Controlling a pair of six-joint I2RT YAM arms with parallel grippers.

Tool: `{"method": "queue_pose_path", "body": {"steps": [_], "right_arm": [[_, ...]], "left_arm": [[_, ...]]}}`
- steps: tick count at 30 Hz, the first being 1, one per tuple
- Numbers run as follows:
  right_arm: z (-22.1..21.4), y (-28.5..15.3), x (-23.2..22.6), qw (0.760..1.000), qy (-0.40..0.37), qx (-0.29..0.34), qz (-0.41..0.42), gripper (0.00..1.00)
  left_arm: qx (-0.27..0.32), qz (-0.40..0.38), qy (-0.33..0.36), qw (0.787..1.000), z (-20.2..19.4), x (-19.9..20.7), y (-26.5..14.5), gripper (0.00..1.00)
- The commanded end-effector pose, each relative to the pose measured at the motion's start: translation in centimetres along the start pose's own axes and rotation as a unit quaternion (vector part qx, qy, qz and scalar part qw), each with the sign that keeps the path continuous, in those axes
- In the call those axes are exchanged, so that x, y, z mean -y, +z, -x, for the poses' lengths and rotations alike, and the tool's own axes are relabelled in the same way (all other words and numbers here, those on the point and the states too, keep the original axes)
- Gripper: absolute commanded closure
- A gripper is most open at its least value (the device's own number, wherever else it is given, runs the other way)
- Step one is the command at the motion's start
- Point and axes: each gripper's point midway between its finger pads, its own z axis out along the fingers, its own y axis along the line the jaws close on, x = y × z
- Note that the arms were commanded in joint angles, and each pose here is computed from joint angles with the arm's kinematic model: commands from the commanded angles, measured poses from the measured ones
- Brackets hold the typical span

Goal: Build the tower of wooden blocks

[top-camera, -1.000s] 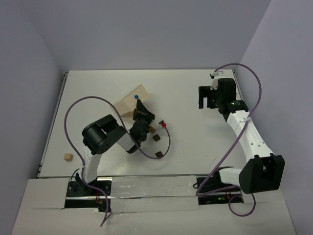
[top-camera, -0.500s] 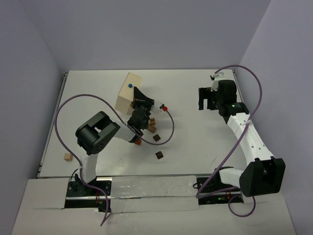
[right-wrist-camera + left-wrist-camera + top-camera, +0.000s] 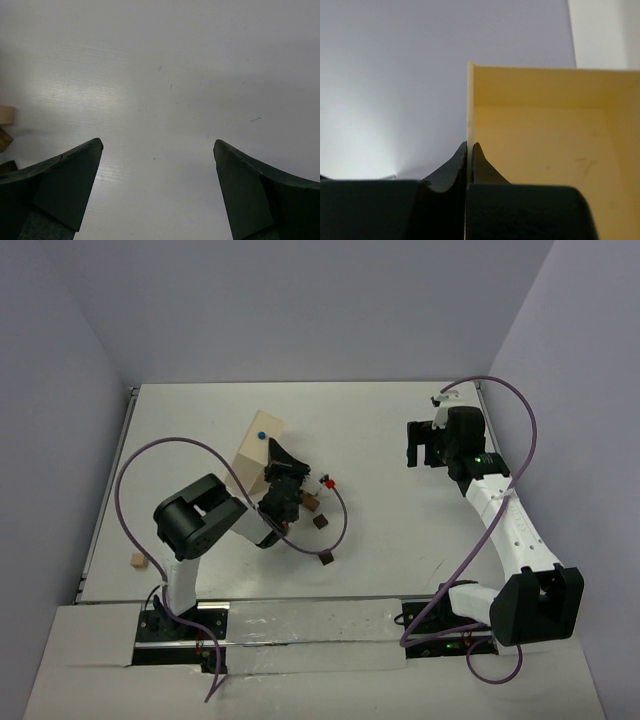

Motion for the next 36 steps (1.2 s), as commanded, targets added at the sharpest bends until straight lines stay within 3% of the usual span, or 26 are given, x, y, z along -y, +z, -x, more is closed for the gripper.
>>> {"method": "queue_pose_path", "body": {"steps": [1, 7, 9, 12, 14, 15, 17, 21, 27, 29, 33, 36], "right_arm": [[2.0, -1.0, -0.1, 0.999, 0.002, 0.044, 0.006, 0.00], [2.6, -1.4, -0.1, 0.999, -0.001, 0.050, 0.008, 0.00], [2.8, -1.6, -0.3, 0.999, 0.001, 0.050, 0.013, 0.00], [3.1, -1.6, -0.7, 0.998, 0.002, 0.052, 0.023, 0.00], [3.0, -1.6, -0.9, 0.998, 0.002, 0.048, 0.029, 0.00], [3.1, -1.5, -1.0, 0.998, 0.003, 0.046, 0.033, 0.00], [3.2, -1.6, -1.3, 0.998, 0.005, 0.045, 0.041, 0.00], [3.5, -1.3, -2.3, 0.997, 0.010, 0.035, 0.069, 0.00], [4.0, -1.1, -3.4, 0.995, 0.017, 0.028, 0.096, 0.00], [4.0, -0.8, -3.9, 0.994, 0.019, 0.023, 0.110, 0.00], [4.0, -0.4, -4.8, 0.992, 0.016, 0.014, 0.128, 0.00], [3.9, -0.1, -5.2, 0.990, 0.014, 0.007, 0.137, 0.00]], "left_arm": [[-0.110, 0.054, 0.165, 0.979, -6.3, -8.6, 0.4, 1.00], [-0.173, 0.044, 0.111, 0.978, -10.0, -11.5, 1.3, 1.00], [-0.228, 0.033, 0.035, 0.973, -13.5, -13.7, 2.0, 1.00], [-0.257, -0.045, -0.078, 0.962, -16.6, -12.7, 4.2, 1.00], [-0.288, -0.067, -0.175, 0.939, -20.5, -13.6, 5.0, 1.00], [-0.294, -0.075, -0.266, 0.915, -21.3, -12.4, 5.6, 1.00], [-0.294, -0.133, -0.270, 0.907, -23.3, -11.0, 6.1, 1.00], [-0.271, -0.221, -0.429, 0.833, -26.0, -5.4, 6.3, 1.00], [-0.247, -0.289, -0.528, 0.760, -28.5, 2.3, 5.5, 1.00], [-0.248, -0.312, -0.566, 0.721, -30.0, 5.5, 5.7, 1.00], [-0.221, -0.354, -0.614, 0.671, -31.5, 10.1, 6.5, 1.00], [-0.188, -0.357, -0.634, 0.660, -32.0, 11.5, 7.8, 1.00]]}}
